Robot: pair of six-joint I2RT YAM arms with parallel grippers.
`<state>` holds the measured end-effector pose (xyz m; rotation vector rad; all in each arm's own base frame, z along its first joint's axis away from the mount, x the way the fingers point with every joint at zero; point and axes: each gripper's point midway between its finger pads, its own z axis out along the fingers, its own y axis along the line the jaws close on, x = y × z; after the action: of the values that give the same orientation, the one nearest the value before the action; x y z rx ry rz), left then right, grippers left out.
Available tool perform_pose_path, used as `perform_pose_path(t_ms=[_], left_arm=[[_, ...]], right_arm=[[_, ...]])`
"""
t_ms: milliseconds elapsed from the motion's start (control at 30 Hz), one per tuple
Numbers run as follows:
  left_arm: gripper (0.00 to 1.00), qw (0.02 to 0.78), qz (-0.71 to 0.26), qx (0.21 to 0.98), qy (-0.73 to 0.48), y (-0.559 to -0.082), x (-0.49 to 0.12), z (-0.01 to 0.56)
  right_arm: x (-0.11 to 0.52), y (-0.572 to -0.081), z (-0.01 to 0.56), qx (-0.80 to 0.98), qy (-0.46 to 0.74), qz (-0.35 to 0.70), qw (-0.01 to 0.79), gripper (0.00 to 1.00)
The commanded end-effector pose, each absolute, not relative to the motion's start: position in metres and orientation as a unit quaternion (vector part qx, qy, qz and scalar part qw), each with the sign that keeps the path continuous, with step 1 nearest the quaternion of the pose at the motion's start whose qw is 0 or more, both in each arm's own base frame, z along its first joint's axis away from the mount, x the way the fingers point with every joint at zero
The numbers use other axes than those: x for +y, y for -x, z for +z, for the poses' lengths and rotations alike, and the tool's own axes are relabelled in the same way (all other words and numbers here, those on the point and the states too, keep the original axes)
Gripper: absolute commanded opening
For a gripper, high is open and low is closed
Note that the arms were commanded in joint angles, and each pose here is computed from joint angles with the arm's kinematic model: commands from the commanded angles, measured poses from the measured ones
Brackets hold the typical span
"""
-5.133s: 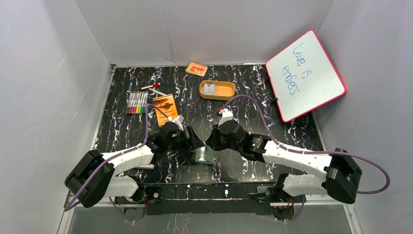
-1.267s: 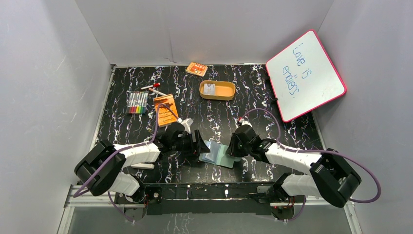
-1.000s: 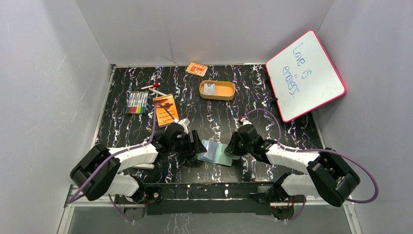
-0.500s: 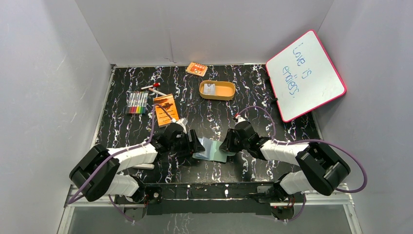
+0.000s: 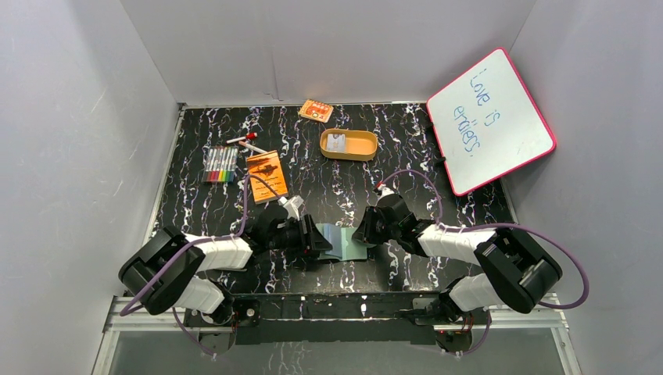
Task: Put the credit cards into the card holder
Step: Open the card holder at the center of the board.
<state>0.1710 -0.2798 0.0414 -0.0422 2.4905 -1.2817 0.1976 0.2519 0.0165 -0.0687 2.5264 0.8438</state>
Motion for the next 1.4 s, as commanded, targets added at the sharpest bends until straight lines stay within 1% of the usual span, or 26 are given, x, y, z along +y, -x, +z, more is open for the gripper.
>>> perform_pose_path(t_ms=[0, 167, 233, 333, 400, 533, 667, 767, 867, 933, 1067, 1133, 1200, 1267, 1333, 1367], left_arm=[[0.50, 0.184, -0.515, 0.837, -0.018, -0.171, -0.296, 0.076], [0.31, 0.193, -0.528, 0.827, -0.023, -0.171, -0.298, 0.086], [0.29, 0.193, -0.535, 0.822, -0.025, -0.170, -0.299, 0.090], [0.29, 0.194, -0.544, 0.815, -0.029, -0.169, -0.301, 0.096], [0.32, 0.194, -0.552, 0.810, -0.032, -0.168, -0.302, 0.101], [0.34, 0.187, -0.568, 0.801, -0.042, -0.165, -0.306, 0.106], [0.33, 0.182, -0.571, 0.799, -0.045, -0.164, -0.308, 0.106], [0.28, 0.181, -0.569, 0.801, -0.046, -0.164, -0.308, 0.104], [0.26, 0.179, -0.566, 0.804, -0.044, -0.165, -0.308, 0.101], [0.26, 0.175, -0.558, 0.810, -0.040, -0.166, -0.308, 0.095], [0.31, 0.167, -0.544, 0.822, -0.034, -0.168, -0.307, 0.085], [0.30, 0.168, -0.534, 0.828, -0.034, -0.170, -0.306, 0.081], [0.23, 0.171, -0.516, 0.838, -0.033, -0.174, -0.304, 0.075], [0.14, 0.174, -0.501, 0.847, -0.034, -0.176, -0.303, 0.070], [0.02, 0.173, -0.484, 0.858, -0.031, -0.177, -0.299, 0.064], [0.00, 0.174, -0.475, 0.862, -0.028, -0.179, -0.297, 0.062]], right_arm=[[0.197, -0.147, -0.044, 0.970, 0.036, 0.194, 0.140, 0.27], [0.197, -0.146, -0.043, 0.970, 0.037, 0.196, 0.142, 0.26], [0.197, -0.147, -0.042, 0.969, 0.037, 0.198, 0.144, 0.26], [0.198, -0.148, -0.041, 0.968, 0.037, 0.201, 0.147, 0.26], [0.199, -0.148, -0.040, 0.967, 0.039, 0.202, 0.148, 0.26], [0.200, -0.149, -0.039, 0.966, 0.039, 0.206, 0.150, 0.26], [0.200, -0.149, -0.039, 0.966, 0.039, 0.206, 0.151, 0.26], [0.200, -0.150, -0.038, 0.966, 0.040, 0.207, 0.152, 0.26], [0.201, -0.150, -0.037, 0.965, 0.040, 0.209, 0.154, 0.26], [0.202, -0.151, -0.035, 0.964, 0.041, 0.212, 0.156, 0.26], [0.203, -0.151, -0.031, 0.962, 0.042, 0.218, 0.160, 0.26], [0.205, -0.152, -0.029, 0.960, 0.042, 0.223, 0.162, 0.26], [0.206, -0.152, -0.025, 0.959, 0.043, 0.227, 0.164, 0.26], [0.207, -0.153, -0.021, 0.957, 0.041, 0.232, 0.168, 0.28], [0.209, -0.153, -0.016, 0.955, 0.038, 0.238, 0.171, 0.29], [0.210, -0.153, -0.014, 0.954, 0.037, 0.242, 0.173, 0.30]])
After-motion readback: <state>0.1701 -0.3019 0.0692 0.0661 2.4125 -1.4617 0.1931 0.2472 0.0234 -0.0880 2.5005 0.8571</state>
